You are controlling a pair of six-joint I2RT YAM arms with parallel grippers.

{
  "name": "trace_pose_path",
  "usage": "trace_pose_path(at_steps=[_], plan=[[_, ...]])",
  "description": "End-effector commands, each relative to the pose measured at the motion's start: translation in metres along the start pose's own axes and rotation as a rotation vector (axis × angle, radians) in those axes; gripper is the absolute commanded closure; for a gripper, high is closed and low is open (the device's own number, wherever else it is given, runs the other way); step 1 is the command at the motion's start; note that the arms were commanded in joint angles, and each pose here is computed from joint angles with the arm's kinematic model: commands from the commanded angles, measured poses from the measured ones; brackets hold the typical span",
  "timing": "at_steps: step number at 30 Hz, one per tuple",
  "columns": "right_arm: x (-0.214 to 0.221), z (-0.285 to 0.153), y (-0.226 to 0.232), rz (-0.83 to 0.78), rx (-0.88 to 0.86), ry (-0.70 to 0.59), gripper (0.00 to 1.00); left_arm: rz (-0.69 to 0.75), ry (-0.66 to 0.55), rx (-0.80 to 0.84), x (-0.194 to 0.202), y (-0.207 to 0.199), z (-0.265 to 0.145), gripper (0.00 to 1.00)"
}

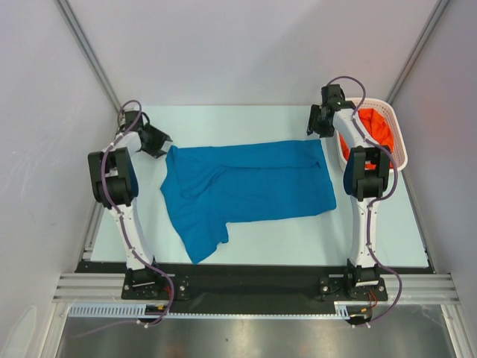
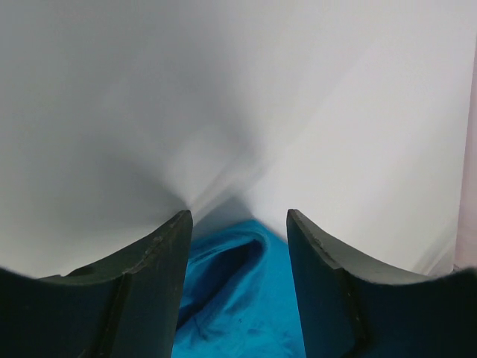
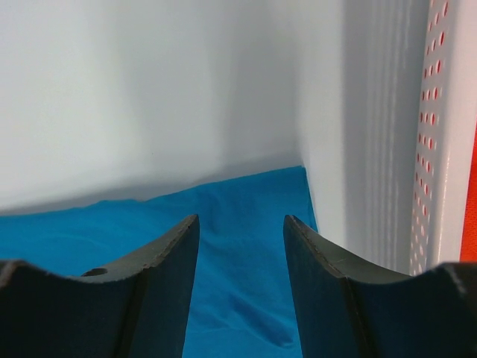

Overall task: Fold and stack the t-shirts
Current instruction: Fold the tshirt

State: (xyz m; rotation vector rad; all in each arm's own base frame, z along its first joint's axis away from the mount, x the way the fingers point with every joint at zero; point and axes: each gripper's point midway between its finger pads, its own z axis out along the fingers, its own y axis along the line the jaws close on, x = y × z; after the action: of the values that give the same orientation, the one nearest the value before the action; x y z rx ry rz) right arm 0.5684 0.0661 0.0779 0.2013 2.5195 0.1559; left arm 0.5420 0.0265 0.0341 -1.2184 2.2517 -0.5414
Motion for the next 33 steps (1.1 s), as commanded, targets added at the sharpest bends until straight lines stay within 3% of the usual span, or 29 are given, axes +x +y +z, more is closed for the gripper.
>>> trace_pose_path(at_steps=[1,4,8,12,14,17,21,25,31,33], plan=[[-0.023,-0.020,0.004,-0.009,-0.013,-0.063,0.45,-0.021,0.003,0.032,-0.005,-0.010,0.001,0.41],[-0.022,-0.018,0.001,-0.005,-0.009,-0.060,0.45,-0.032,0.034,0.043,0.002,-0.010,0.000,0.43],[-0.026,-0.019,0.003,0.000,-0.017,-0.070,0.45,-0.013,-0.036,0.011,-0.005,-0.004,-0.019,0.41],[-0.027,-0.020,0.005,-0.001,-0.023,-0.069,0.45,0.195,-0.207,0.089,-0.029,-0.030,-0.050,0.38],[-0.026,-0.021,0.004,-0.001,-0.021,-0.068,0.45,0.253,-0.226,0.102,-0.036,-0.040,-0.057,0.33],[-0.028,-0.026,0.006,-0.007,-0.028,-0.074,0.45,0.342,-0.194,0.055,-0.043,-0.031,-0.052,0.34],[-0.028,-0.029,0.003,-0.013,-0.026,-0.078,0.45,0.463,-0.138,0.111,-0.039,-0.032,-0.045,0.51],[-0.031,-0.033,0.002,-0.012,-0.026,-0.087,0.45,0.583,-0.006,0.148,-0.021,-0.026,-0.031,0.55],[-0.035,-0.039,0.001,-0.012,-0.030,-0.100,0.45,0.736,0.041,0.154,-0.010,-0.011,-0.031,0.44],[-0.036,-0.040,0.002,-0.014,-0.037,-0.104,0.45,0.758,0.077,0.132,-0.007,-0.007,-0.032,0.45]])
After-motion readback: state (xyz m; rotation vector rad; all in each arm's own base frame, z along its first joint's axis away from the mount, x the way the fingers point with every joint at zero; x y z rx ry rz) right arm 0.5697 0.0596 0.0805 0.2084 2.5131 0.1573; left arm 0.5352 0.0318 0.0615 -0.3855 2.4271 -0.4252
